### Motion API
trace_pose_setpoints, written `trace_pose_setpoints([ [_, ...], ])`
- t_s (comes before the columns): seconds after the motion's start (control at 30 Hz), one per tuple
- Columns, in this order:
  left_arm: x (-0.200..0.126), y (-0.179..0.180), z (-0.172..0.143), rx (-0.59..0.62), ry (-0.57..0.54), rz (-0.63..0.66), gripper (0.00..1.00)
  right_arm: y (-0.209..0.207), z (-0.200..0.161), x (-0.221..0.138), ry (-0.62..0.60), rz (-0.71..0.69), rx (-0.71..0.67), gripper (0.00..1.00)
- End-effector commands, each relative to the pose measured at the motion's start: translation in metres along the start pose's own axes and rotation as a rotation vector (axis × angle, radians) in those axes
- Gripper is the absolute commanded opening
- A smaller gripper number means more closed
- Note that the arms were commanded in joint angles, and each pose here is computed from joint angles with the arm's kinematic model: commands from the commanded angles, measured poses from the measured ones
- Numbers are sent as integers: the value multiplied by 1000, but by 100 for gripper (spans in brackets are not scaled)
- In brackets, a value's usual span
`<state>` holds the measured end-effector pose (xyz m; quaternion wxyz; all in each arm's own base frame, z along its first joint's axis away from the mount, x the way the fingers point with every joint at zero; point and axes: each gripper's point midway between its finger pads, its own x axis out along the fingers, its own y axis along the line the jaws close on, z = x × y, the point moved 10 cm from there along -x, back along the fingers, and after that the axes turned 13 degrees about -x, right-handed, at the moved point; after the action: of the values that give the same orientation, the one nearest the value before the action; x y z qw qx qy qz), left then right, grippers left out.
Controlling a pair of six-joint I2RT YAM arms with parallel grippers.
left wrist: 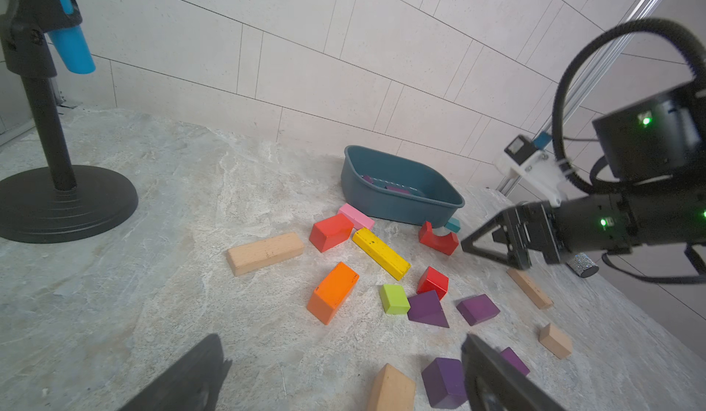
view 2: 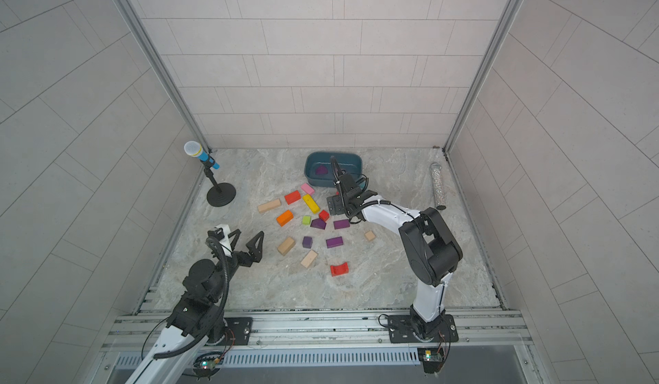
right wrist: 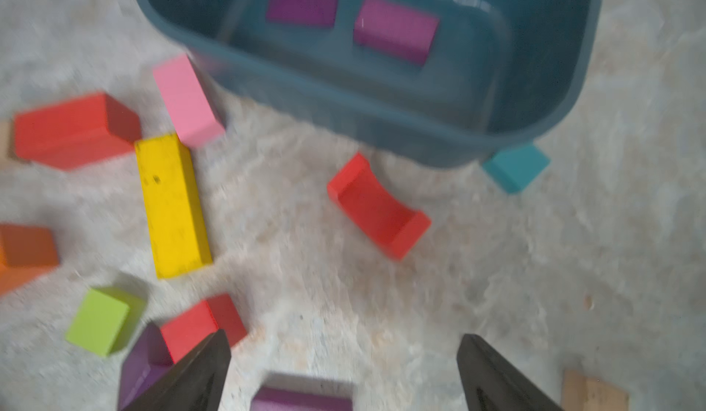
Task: Pick purple bricks into the storage bin
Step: Pick up the building block from the center of the board.
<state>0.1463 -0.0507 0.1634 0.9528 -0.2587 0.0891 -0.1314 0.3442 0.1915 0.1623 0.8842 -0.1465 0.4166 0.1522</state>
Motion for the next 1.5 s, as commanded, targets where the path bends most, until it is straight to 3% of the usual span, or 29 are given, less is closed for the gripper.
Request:
trace_pose_setpoints([
  [0.0, 1, 1, -3, -5, -3, -10, 100, 0, 3, -27, -87, -15, 43, 97],
  [0.2, 1, 1, -3, -3, -4, -12, 100, 10, -19, -36, -87, 28, 41, 96],
  [0.87, -1, 0, -2, -5, -3, -14, 100, 29, -48, 20, 22, 123, 52, 92],
  [1.23, 1, 1, -3, -7, 2, -13, 100, 28, -56, 30, 52, 92, 50, 74],
  [1.47, 0, 1, -3, -6, 0, -11, 100, 29, -58, 31, 57, 93, 54, 70],
])
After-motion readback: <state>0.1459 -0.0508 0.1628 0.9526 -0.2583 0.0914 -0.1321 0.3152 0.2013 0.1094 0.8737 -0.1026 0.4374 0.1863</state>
